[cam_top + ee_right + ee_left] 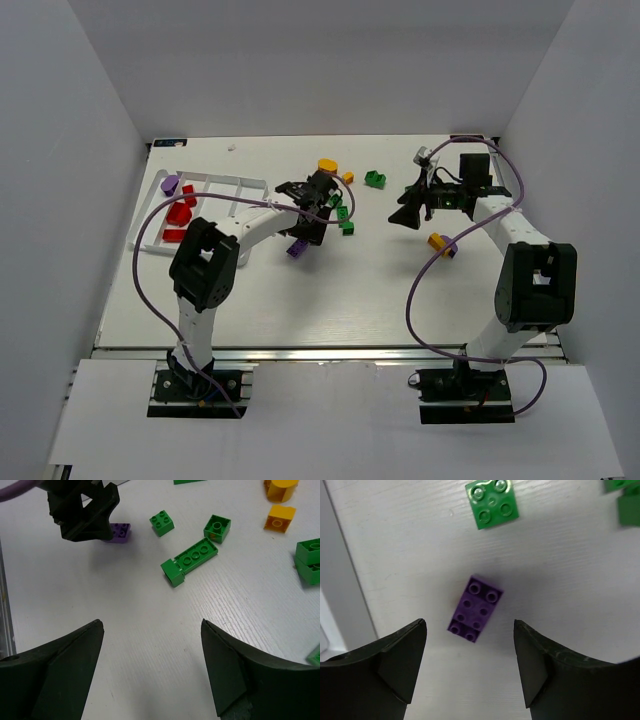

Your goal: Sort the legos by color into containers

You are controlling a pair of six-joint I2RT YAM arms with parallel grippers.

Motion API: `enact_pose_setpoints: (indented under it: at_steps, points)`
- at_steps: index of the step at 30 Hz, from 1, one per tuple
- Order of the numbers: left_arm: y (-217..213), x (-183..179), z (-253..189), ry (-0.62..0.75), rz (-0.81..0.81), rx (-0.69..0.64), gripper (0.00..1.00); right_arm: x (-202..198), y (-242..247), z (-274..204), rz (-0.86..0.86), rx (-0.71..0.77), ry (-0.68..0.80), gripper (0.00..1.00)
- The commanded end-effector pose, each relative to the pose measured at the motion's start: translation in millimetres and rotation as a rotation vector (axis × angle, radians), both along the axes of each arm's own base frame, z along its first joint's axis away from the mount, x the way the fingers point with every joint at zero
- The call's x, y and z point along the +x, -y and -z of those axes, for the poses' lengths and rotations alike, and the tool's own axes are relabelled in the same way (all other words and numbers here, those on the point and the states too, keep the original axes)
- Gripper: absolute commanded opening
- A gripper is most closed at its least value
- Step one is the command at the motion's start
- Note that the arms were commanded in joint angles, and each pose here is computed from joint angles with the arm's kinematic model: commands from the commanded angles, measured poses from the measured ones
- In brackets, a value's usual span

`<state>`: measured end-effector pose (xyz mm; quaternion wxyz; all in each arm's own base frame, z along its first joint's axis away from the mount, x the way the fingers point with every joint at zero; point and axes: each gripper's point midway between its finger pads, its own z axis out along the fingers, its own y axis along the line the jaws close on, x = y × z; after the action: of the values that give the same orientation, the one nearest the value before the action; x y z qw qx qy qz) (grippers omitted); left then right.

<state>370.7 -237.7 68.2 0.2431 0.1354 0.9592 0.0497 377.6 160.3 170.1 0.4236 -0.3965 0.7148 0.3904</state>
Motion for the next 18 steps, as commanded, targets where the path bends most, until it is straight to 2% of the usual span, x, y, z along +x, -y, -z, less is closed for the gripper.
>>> enact_pose_setpoints:
  at_steps: [1,7,18]
  points:
    - [-21.2,0.0,-20.7,0.043,0.094,0.102,0.80,-10.2,-2.1,-13.1,-0.061,0.020,0.050,0.83]
    - [-24.6,-3.2,2.9,0.001,0.131,0.135,0.80,-8.5,-1.5,-10.2,-0.050,0.017,0.025,0.86]
    - [-7.1,-5.2,25.3,-0.050,0.205,0.065,0.74,-12.3,-0.5,-2.9,-0.040,0.012,-0.001,0.88]
